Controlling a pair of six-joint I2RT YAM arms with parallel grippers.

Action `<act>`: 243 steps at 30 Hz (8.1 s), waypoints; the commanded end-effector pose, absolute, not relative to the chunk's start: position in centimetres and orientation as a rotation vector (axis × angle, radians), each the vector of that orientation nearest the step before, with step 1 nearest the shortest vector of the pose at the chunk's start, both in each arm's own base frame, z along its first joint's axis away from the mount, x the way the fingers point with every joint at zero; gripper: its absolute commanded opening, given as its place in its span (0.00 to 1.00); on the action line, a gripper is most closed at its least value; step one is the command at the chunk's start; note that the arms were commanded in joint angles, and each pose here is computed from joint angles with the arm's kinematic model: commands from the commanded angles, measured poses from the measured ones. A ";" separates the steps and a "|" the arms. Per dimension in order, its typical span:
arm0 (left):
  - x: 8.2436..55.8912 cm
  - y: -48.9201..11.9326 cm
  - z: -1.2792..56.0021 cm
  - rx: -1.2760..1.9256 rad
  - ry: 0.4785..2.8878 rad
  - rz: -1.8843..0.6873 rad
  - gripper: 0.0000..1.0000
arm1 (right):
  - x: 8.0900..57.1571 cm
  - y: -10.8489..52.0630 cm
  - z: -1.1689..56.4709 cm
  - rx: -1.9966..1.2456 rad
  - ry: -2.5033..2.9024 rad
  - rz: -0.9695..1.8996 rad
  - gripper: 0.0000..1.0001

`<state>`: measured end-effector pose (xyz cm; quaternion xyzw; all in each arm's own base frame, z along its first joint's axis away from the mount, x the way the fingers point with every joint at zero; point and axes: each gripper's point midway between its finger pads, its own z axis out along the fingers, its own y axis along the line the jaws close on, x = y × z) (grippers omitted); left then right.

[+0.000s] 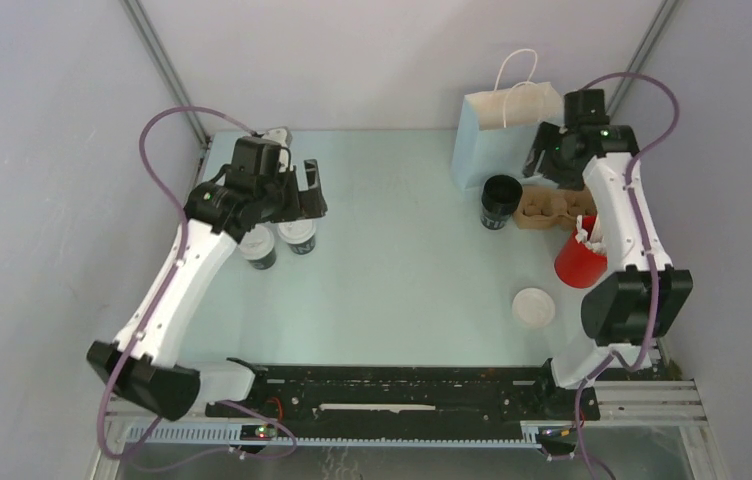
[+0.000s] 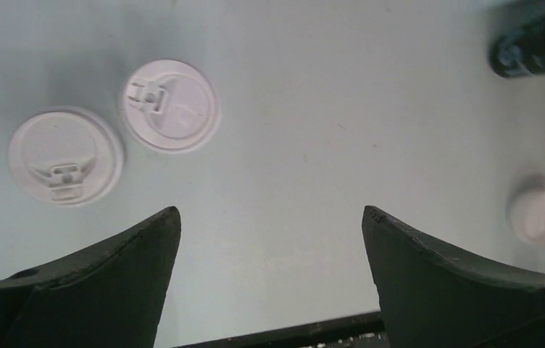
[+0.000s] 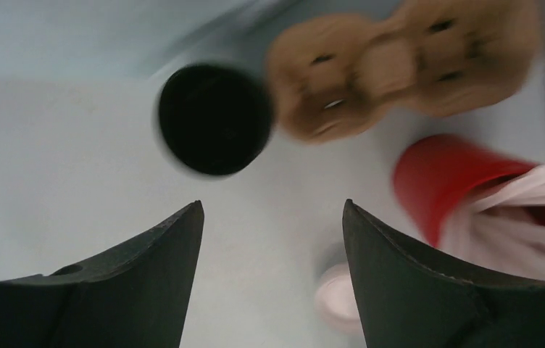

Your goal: Pack the takeout coffee

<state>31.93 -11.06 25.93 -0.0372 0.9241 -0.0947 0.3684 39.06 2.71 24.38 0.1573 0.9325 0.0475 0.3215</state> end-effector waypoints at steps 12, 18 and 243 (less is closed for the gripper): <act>27.8 -13.4 24.9 0.162 2.398 -0.339 1.00 | 44.1 -8.4 19.2 0.155 2.641 -0.364 0.67; 28.6 -13.4 24.3 0.194 2.415 -0.303 1.00 | 44.4 -8.8 16.4 0.134 2.707 -0.358 0.63; 21.4 -22.0 28.8 -0.207 2.413 -1.164 0.41 | 10.9 37.3 30.2 -1.450 1.648 1.031 0.06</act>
